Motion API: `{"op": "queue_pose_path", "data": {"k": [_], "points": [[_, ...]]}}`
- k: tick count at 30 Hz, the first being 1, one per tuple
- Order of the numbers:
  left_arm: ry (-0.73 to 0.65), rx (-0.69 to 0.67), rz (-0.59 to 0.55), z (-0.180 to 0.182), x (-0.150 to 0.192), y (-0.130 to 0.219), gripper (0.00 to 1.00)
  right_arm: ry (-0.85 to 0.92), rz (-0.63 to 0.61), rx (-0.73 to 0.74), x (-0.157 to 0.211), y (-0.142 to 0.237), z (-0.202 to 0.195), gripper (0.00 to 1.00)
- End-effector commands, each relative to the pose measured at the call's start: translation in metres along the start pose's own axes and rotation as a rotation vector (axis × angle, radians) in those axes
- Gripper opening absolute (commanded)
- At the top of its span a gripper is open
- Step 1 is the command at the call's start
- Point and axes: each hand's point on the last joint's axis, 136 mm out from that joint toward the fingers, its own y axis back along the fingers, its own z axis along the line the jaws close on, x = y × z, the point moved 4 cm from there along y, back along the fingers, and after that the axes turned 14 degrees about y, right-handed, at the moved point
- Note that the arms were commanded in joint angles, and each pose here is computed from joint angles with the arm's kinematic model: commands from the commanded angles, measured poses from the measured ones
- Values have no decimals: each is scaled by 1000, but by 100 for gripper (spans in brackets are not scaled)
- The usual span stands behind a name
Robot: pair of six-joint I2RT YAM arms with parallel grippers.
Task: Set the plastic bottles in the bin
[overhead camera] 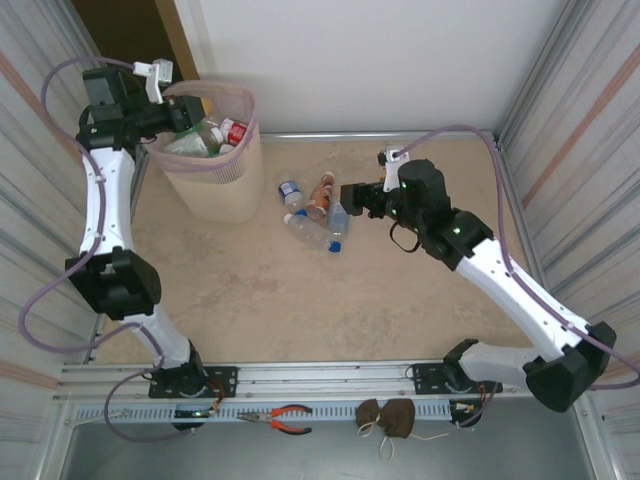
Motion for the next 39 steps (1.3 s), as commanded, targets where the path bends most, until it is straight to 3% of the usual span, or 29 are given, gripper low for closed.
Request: {"op": "queue_pose_path", "data": {"k": [1,6,12,20,34,39], "points": [[-11,59,-47,-25,-2,14,29,-139,121,34,21,-16,-7,89],[5,81,-61,-36,17,22,30,-121,248,-10,48,-50,-1,82],[10,86,-32,-49,50,24,31,14,424,-183,75,-86,22,83],[20,97,6,-62,82,25,31,155,584,-255,99,-135,43,83],[0,119,15,-79,95,29,32,384,820,-182,153,-198,64,82],[-3,117,15,-80,95,30,32,402,828,-179,157,-207,77,82]]}}
